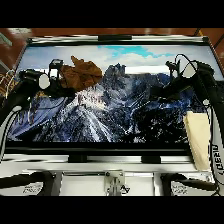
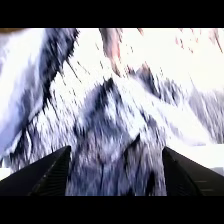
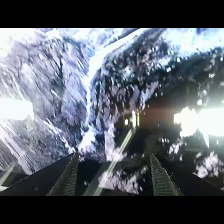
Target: Fold the shirts.
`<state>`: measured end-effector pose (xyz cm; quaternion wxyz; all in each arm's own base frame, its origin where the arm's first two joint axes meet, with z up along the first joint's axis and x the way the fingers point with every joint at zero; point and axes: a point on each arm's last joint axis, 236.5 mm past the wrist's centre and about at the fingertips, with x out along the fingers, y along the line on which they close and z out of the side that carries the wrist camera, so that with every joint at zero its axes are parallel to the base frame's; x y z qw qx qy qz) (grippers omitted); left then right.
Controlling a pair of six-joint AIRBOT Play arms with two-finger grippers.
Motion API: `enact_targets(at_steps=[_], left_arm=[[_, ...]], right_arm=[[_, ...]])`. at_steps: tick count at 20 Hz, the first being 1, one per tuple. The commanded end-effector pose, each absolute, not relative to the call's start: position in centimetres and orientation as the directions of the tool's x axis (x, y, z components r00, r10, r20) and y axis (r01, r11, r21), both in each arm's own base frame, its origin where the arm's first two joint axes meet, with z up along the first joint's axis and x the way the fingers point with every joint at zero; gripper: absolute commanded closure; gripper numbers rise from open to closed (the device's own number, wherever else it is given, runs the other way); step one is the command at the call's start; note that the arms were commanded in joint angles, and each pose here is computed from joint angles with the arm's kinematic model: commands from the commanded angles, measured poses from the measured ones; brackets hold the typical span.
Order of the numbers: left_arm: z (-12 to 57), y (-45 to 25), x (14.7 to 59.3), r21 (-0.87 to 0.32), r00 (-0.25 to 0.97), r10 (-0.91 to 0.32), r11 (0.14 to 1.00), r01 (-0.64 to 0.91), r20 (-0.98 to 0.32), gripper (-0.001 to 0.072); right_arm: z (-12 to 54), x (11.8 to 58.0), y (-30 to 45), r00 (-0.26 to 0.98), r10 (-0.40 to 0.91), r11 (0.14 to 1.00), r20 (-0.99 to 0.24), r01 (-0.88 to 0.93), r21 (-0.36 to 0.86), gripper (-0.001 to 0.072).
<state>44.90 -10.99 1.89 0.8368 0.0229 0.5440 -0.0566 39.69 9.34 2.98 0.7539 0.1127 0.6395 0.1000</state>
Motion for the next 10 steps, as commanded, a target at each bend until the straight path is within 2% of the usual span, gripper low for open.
enact_targets(at_steps=[1, 4, 10], left_arm=[[-0.6, -9.9, 52.4, -0.059, 0.475, -0.112, 0.99, 0.125, -0.873, -0.0013], [-3.7, -9.8, 56.4, -0.031, 0.478, -0.105, 0.987, 0.159, -0.872, -0.0013], [-8.1, -10.7, 59.7, -0.014, 0.513, -0.115, 0.981, 0.195, -0.851, -0.0013]], right_arm=[[3.2, 40.3, 9.9, 0.185, 0.317, 0.947, -0.93, -0.006, 0.322, 0.0149], [3.3, 40.2, 10.1, 0.181, 0.329, 0.943, -0.927, -0.005, 0.334, 0.0149], [3.6, 40.1, 11.0, 0.179, 0.364, 0.929, -0.914, -0.003, 0.37, 0.0149]])
